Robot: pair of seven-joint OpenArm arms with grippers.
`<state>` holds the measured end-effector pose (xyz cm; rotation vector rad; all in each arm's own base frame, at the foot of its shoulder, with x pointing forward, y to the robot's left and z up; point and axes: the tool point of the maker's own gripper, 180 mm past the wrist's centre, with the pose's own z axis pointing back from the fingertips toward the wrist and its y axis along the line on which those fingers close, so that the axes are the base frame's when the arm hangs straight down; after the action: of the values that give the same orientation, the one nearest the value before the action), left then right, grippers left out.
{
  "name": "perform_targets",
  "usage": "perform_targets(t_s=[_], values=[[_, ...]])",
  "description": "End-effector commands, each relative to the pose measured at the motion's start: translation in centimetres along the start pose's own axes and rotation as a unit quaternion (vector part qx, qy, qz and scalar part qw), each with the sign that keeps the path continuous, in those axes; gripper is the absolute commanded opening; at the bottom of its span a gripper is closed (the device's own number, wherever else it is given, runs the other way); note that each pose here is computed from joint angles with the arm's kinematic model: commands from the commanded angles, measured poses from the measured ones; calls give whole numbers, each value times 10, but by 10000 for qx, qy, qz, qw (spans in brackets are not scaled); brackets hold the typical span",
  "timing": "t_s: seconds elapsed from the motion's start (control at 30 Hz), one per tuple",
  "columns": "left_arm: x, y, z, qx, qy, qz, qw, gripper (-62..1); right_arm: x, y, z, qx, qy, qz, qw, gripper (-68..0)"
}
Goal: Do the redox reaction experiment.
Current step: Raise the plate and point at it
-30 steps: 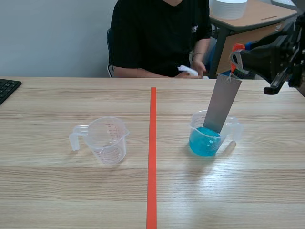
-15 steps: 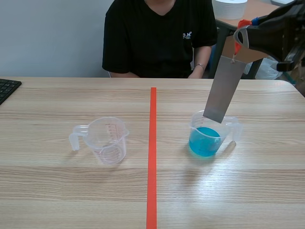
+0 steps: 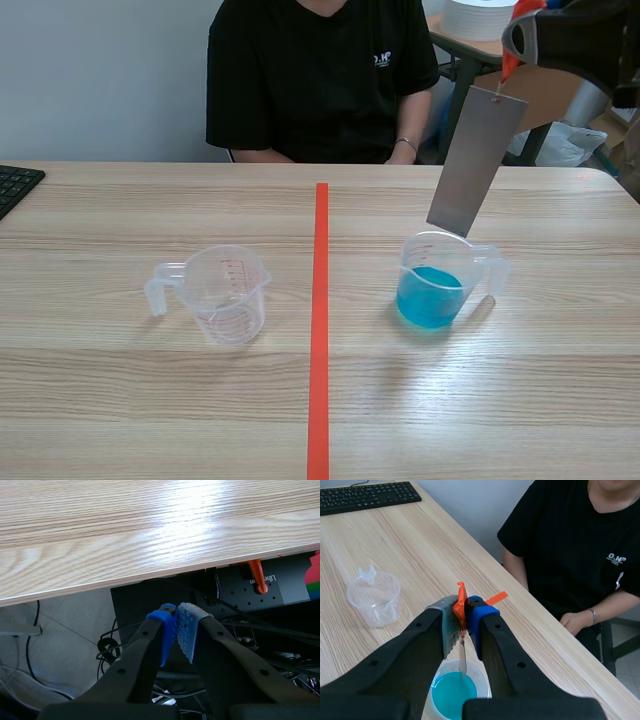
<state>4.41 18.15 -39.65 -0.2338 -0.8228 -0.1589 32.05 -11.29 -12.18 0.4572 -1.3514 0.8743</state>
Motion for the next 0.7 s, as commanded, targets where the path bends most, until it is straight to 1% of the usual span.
perform_targets(t_s=[0.0, 0.1, 0.17, 0.23, 0.37, 0.5, 0.67], values=[[3, -4, 0, -74, -71, 9, 9999, -560, 13, -2, 3, 3, -145, 145, 9998, -662], [3, -3, 1, -94, -59, -28, 9999, -560, 13, -2, 3, 4, -148, 144, 9998, -662], [5, -1, 1, -154, -44, -117, 9998, -560, 13, -2, 3, 4, -148, 144, 9998, -662], [8, 4, 2, -228, -28, -274, 9994, -560, 13, -2, 3, 4, -148, 144, 9998, -662], [24, 13, 1, -454, -139, -668, 9966, -560, 13, -2, 3, 4, -150, 143, 9998, -662], [51, 15, -3, -824, -329, -1081, 9902, -560, 13, -2, 3, 4, -153, 142, 9998, -662], [92, 19, -20, -1283, -614, -1652, 9759, -560, 13, -2, 3, 3, -160, 134, 9998, -662]])
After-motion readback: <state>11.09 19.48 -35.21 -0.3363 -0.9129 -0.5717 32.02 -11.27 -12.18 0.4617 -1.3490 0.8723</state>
